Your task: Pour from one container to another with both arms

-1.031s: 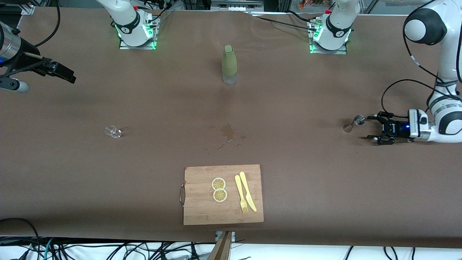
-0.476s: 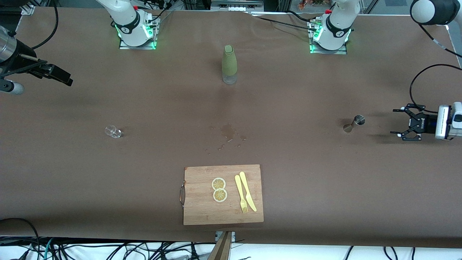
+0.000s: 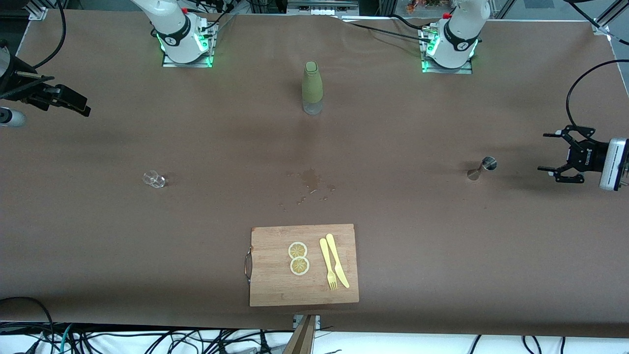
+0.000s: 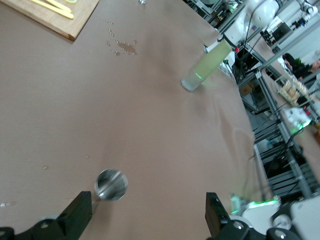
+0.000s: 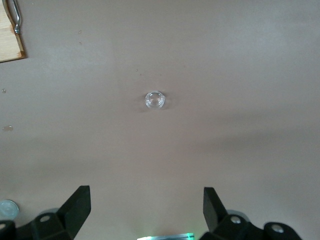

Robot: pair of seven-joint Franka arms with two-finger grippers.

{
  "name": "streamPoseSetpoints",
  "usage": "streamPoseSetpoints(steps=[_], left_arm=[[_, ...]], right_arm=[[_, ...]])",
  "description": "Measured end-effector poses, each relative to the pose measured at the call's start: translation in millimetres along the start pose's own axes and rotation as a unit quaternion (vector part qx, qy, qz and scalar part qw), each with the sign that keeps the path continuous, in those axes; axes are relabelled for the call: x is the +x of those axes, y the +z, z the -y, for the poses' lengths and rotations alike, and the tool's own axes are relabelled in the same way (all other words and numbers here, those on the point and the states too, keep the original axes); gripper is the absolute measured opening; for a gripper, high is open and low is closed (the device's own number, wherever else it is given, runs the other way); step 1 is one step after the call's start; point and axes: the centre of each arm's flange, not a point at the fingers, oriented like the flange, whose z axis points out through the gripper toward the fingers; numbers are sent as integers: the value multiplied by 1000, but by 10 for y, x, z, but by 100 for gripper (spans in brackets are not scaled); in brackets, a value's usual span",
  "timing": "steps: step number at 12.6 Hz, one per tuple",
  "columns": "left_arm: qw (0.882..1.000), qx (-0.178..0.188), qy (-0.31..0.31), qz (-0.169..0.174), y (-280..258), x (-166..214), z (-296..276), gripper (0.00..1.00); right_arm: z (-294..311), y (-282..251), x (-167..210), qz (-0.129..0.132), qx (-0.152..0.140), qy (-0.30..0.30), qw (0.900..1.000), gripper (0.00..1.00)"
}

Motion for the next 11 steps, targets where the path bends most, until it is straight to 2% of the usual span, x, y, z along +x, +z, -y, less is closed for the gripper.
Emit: streamPoseSetpoints(steps=[3,6,8,11], left_arm=[[998,18,-47,43,-48,631,-309,100],[994,45,-79,65,-120,1183,-710,100],[990,61,-104,73,-151,1398,-906,100],[978,88,-156,107,-157,1631,-1149,100]], right_arm=[[2,-11,13,-6,1,-2,1000,100],[3,-11,16,-7,1,-3,1000,100],[4,-11,18,-7,1,-3,1000,100],[4,-8,21,-8,1,-3,1000,100]])
